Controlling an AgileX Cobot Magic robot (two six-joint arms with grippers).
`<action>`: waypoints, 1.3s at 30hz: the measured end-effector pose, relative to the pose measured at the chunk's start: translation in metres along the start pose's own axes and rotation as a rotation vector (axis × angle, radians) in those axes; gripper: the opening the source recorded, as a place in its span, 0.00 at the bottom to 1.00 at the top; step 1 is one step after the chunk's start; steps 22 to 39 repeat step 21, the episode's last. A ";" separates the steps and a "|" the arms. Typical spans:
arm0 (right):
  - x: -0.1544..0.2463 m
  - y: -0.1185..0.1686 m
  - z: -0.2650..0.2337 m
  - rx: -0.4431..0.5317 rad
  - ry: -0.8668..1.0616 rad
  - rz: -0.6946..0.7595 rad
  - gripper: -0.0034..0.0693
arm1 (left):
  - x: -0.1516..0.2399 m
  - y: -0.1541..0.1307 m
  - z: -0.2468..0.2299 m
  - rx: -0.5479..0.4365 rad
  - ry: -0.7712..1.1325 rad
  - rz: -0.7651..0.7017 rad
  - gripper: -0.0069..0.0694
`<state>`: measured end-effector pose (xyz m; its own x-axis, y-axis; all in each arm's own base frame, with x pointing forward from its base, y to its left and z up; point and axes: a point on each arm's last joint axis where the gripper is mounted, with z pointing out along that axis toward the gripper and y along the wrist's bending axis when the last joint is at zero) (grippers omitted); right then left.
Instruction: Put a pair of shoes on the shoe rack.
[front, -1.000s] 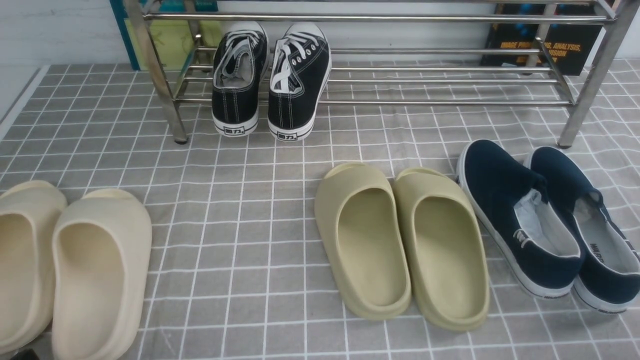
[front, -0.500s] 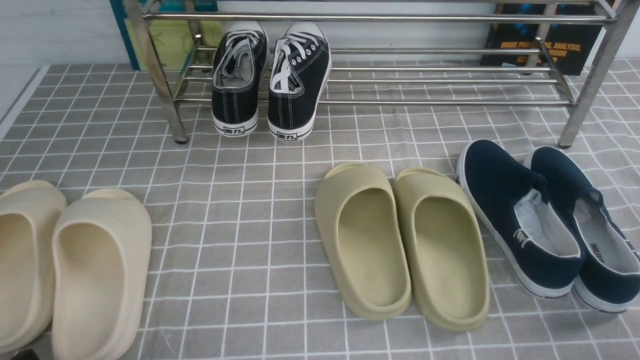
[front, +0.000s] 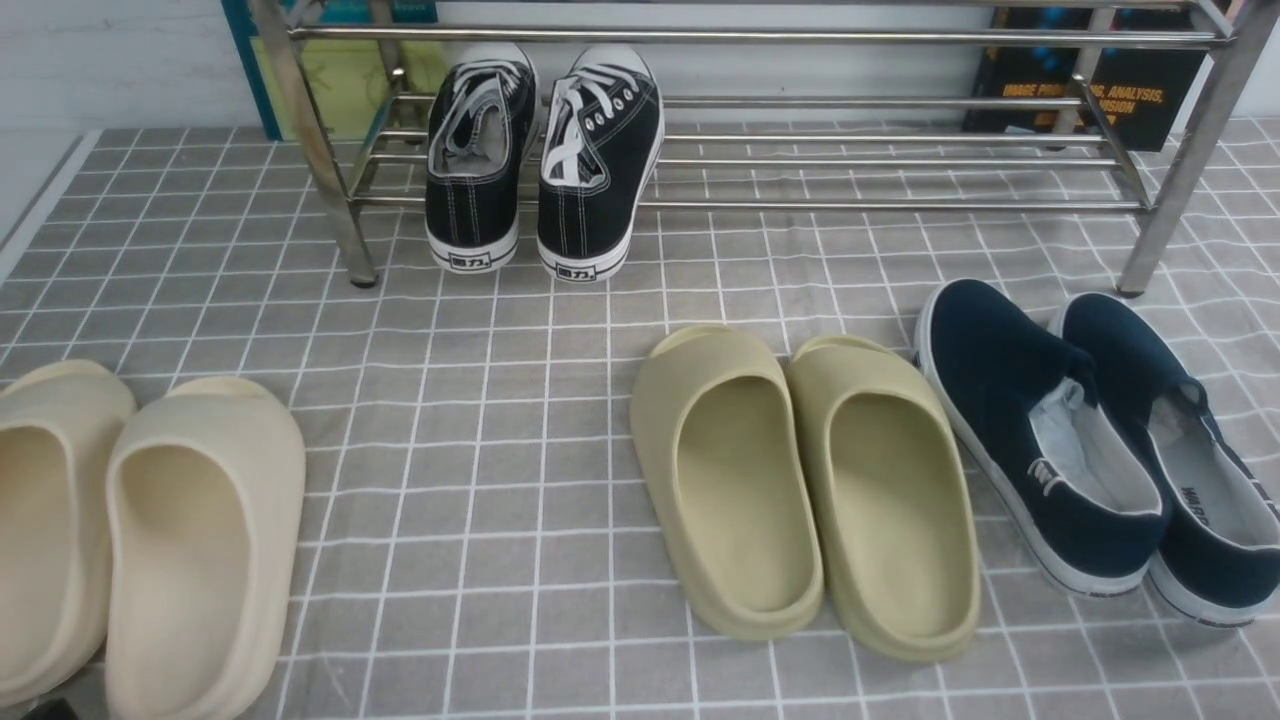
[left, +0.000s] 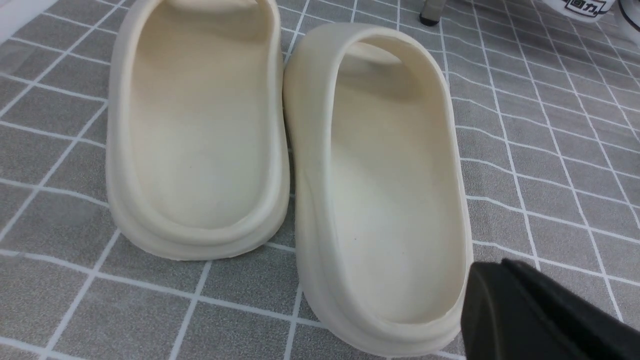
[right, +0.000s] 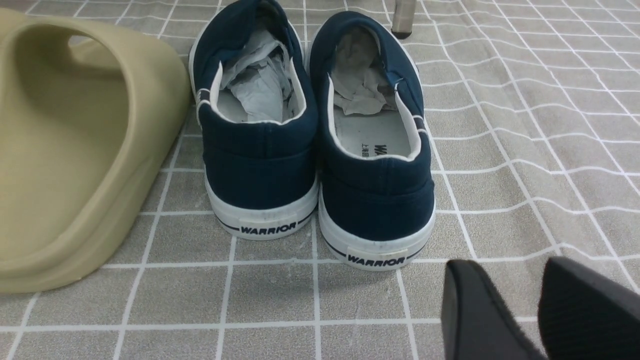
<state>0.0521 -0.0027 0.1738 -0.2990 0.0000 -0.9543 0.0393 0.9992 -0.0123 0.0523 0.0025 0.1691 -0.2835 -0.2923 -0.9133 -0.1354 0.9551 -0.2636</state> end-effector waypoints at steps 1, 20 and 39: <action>0.000 0.000 0.000 0.000 0.000 0.000 0.38 | 0.000 0.000 0.000 0.000 0.000 0.000 0.07; 0.000 0.000 0.000 0.000 0.000 0.000 0.38 | 0.000 0.000 0.000 0.000 0.000 0.000 0.08; 0.000 0.000 0.000 0.000 0.000 0.000 0.38 | 0.000 0.000 0.000 0.000 0.000 0.000 0.08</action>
